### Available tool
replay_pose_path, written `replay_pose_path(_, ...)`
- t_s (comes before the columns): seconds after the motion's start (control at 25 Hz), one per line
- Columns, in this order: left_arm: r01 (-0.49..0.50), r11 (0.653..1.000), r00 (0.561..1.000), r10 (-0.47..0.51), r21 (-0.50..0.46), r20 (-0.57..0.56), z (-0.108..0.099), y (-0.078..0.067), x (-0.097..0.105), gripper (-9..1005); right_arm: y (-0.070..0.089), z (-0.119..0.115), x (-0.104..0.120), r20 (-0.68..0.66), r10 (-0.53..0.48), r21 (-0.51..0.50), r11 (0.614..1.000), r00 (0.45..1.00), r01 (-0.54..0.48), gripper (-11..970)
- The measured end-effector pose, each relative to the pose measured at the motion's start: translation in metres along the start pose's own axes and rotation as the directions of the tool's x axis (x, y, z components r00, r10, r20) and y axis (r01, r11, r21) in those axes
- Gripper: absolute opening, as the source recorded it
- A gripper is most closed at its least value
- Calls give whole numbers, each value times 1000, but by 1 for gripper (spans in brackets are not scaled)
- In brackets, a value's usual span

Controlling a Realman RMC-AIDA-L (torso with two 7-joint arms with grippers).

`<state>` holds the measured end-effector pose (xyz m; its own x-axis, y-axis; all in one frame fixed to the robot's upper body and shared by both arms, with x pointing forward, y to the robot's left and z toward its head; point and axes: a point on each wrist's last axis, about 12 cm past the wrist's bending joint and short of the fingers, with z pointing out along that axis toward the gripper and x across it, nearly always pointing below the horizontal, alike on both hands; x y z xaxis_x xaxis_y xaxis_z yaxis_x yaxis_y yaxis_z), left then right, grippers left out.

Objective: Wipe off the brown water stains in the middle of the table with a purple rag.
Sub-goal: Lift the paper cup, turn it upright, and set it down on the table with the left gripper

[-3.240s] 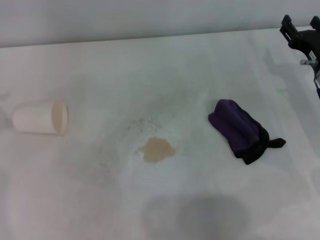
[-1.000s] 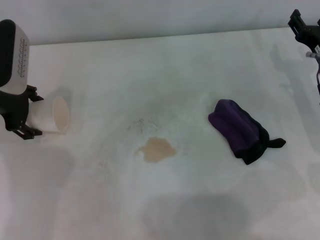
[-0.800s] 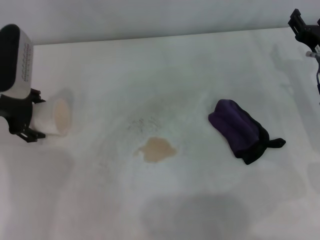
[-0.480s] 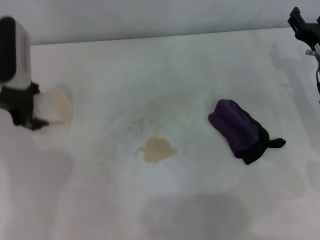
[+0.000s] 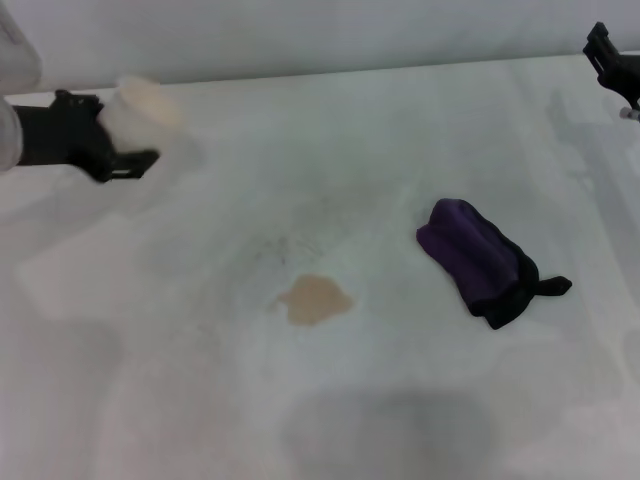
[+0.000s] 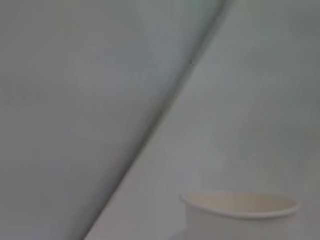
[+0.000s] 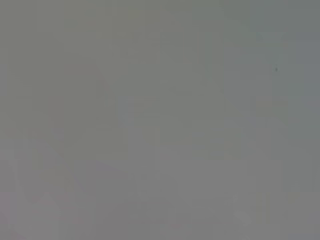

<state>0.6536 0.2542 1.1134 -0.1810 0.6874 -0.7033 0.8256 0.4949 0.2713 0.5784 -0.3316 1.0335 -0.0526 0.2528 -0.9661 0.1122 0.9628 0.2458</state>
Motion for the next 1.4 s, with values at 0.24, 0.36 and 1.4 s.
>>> replay_pose_path(0.24, 221, 975, 952, -211, -21, 221, 9, -25, 20, 680, -3, -4, 2, -3, -10, -5, 1000, 1000, 10, 809)
replay_pose_path(0.36, 357, 933, 870, -314, -46, 379, 12, -45, 36, 681, -3, -5, 3, -5, -12, -6, 1000, 1000, 12, 809)
replay_pose_path(1.4, 568, 771, 786, -405, -287, 467, 23, -144, 98, 680, 5, -10, 8, -19, -67, -93, 994, 998, 65, 808)
